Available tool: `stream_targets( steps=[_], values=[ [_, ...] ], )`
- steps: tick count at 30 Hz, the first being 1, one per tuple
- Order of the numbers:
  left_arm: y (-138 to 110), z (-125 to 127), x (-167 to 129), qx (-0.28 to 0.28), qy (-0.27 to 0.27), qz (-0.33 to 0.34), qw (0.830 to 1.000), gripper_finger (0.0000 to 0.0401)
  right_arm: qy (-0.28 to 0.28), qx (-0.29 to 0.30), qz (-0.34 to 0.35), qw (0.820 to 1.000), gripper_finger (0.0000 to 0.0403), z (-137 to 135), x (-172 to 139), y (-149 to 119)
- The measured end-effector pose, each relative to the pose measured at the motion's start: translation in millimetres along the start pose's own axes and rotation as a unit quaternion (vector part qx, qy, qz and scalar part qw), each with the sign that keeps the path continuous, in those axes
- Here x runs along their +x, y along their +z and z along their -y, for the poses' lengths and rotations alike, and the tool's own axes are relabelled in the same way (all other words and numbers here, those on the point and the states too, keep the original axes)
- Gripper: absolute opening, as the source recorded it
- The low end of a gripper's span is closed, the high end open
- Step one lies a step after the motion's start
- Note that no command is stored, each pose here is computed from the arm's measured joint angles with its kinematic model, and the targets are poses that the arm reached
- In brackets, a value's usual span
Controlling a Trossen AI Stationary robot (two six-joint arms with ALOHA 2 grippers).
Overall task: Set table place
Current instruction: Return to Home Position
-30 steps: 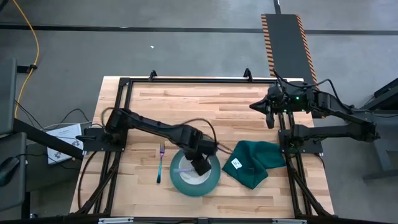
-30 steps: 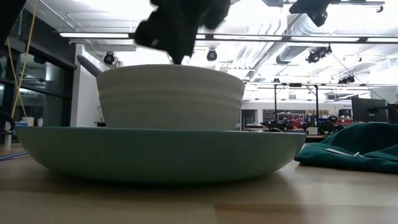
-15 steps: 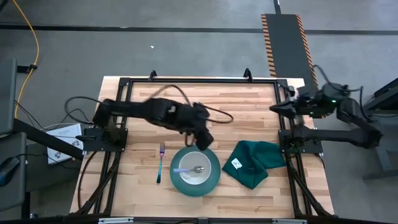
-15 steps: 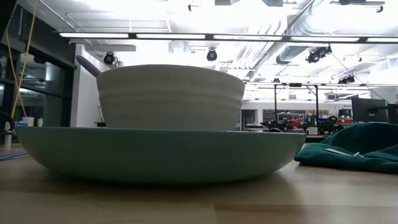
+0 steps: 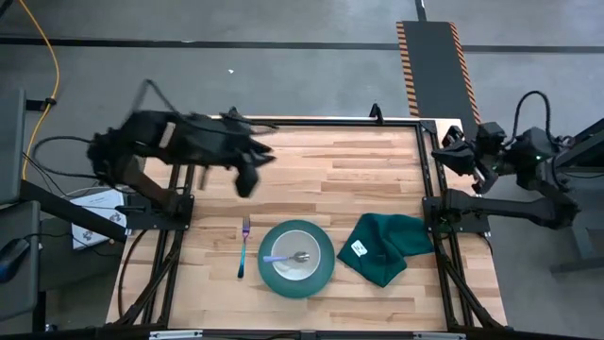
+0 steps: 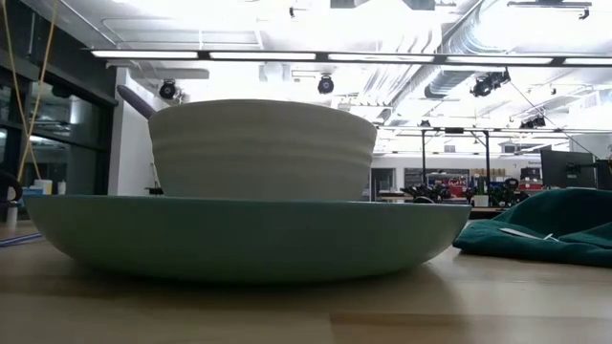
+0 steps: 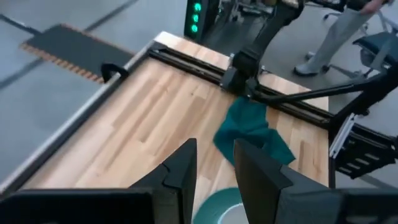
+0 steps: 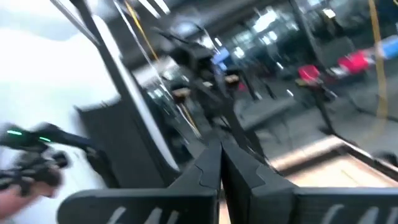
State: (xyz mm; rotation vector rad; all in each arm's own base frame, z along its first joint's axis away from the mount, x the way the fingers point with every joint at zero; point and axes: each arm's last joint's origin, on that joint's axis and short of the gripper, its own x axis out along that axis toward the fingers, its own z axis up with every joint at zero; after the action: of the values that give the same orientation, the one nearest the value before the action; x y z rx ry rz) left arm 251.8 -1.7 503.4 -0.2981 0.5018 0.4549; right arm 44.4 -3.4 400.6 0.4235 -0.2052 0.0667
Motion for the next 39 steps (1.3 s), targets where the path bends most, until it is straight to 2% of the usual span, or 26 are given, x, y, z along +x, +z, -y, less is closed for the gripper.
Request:
stream_targets(
  steps=[6, 11, 15, 19, 27, 30, 36, 39],
  values=[
    [-0.5, -28.5, -59.7, 0.007, -0.002, 0.054, 0.998, 0.0096, 0.076, 0.031, 0.100, 0.992, 0.0000, 12.0, 7.3, -20.3],
    [-14.7, -43.7, -77.4, 0.013, -0.014, 0.092, 0.996, 0.0096, 0.110, 0.064, 0.145, 0.981, 0.0000, 27.9, 17.1, -45.5],
    [-41.0, -48.7, -64.9, 0.009, -0.060, 0.131, 0.990, 0.0096, 0.093, 0.082, 0.158, 0.980, 0.0000, 34.8, 21.5, -57.6],
    [-83.5, -54.1, -37.4, -0.010, -0.113, 0.173, 0.978, 0.0096, 0.094, 0.087, 0.171, 0.977, 0.0000, 33.9, 23.0, -62.2],
    [-168.0, -80.6, -7.1, -0.095, -0.168, 0.255, 0.948, 0.0096, 0.078, 0.093, 0.180, 0.976, 0.0000, 30.7, 34.0, -73.9],
    [-187.4, -88.6, -3.1, -0.104, -0.170, 0.278, 0.940, 0.0096, 0.069, 0.107, 0.177, 0.976, 0.0000, 28.9, 40.9, -77.7],
    [-223.0, -101.4, 13.0, -0.114, -0.119, 0.278, 0.946, 0.0096, 0.067, 0.143, 0.183, 0.970, 0.0000, 22.6, 53.1, -83.0],
    [-239.9, -105.1, 23.0, -0.121, -0.121, 0.282, 0.944, 0.0096, 0.061, 0.155, 0.187, 0.968, 0.0000, 20.0, 56.3, -85.2]
  ],
)
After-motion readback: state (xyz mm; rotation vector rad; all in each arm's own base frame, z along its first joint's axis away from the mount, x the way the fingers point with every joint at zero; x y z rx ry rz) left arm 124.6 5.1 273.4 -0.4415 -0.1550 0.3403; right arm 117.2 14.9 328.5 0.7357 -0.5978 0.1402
